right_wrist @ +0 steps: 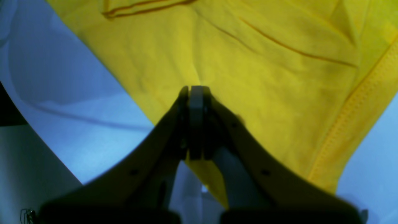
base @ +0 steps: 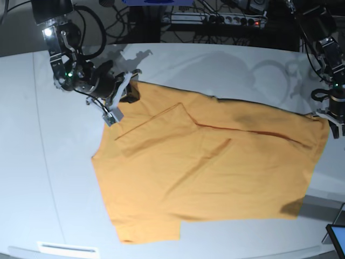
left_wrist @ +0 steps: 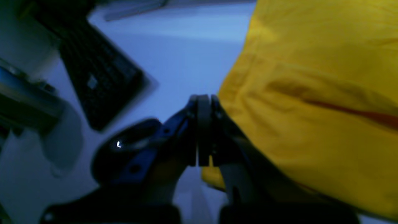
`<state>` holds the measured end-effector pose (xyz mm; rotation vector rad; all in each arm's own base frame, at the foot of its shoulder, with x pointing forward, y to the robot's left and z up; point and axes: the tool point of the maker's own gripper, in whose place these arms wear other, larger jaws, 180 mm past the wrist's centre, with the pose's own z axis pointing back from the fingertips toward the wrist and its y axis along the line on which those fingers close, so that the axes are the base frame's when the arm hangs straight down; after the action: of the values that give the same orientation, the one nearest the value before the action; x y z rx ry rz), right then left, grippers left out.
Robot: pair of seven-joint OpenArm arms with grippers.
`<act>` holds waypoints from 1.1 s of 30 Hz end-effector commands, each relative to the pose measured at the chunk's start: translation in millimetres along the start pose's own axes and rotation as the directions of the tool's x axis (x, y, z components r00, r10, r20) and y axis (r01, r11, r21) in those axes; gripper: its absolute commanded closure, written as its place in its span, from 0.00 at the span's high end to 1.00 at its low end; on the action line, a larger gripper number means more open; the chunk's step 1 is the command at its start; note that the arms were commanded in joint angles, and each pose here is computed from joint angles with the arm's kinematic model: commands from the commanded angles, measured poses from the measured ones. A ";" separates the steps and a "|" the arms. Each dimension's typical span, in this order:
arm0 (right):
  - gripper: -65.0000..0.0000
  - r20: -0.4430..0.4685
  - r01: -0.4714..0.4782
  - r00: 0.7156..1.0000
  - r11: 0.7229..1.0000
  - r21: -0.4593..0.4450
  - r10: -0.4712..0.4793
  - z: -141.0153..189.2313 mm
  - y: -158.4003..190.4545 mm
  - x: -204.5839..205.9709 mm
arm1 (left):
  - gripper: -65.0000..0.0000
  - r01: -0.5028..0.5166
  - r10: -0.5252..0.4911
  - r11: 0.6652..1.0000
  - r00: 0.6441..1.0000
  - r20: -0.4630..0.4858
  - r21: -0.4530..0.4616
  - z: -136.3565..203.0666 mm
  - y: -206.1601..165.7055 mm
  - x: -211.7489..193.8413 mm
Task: Fold the T-shirt properly
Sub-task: 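Reposition the left gripper along the shirt edge and regrasp the fabric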
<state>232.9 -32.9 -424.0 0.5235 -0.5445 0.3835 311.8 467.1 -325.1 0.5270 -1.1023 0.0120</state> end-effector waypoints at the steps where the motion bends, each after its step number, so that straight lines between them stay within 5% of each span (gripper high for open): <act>1: 0.00 -0.162 -0.019 0.987 0.998 -0.054 0.010 2.6 -11.2 -37.9 | 0.00 0.001 -0.002 1.000 0.999 0.045 0.010 -9.2 7.6 19.0; 5: 0.00 -0.162 -0.019 0.987 0.998 -0.054 0.010 2.6 -11.2 -37.9 | 0.00 -0.016 0.016 1.000 1.000 -0.007 -0.024 -26.4 -3.0 4.9; 12: 0.00 -0.162 -0.019 0.987 0.998 -0.054 0.010 2.6 -11.2 -37.9 | 0.00 -0.059 0.061 0.998 0.997 0.048 -0.034 -40.1 -10.4 19.4; 20: 0.00 -0.161 -0.021 0.987 0.998 -0.053 0.012 2.4 -11.0 -37.4 | 0.00 -0.199 0.205 0.970 0.978 0.030 -0.142 -53.6 -49.8 20.4; 24: 0.00 -0.164 -0.021 0.986 0.998 -0.053 0.012 2.5 -11.0 -37.9 | 0.00 -0.175 0.167 0.962 0.984 -0.058 -0.208 -63.0 -82.4 1.0; 33: 0.00 -0.163 -0.019 0.987 0.998 -0.054 0.010 2.7 -11.2 -38.2 | 0.00 -0.164 0.138 0.963 0.981 -0.134 -0.213 -49.6 -86.2 -35.9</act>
<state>232.6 -32.5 -423.8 0.5261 -0.5442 0.3828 368.2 411.7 -402.1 0.2132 -1.0694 0.0639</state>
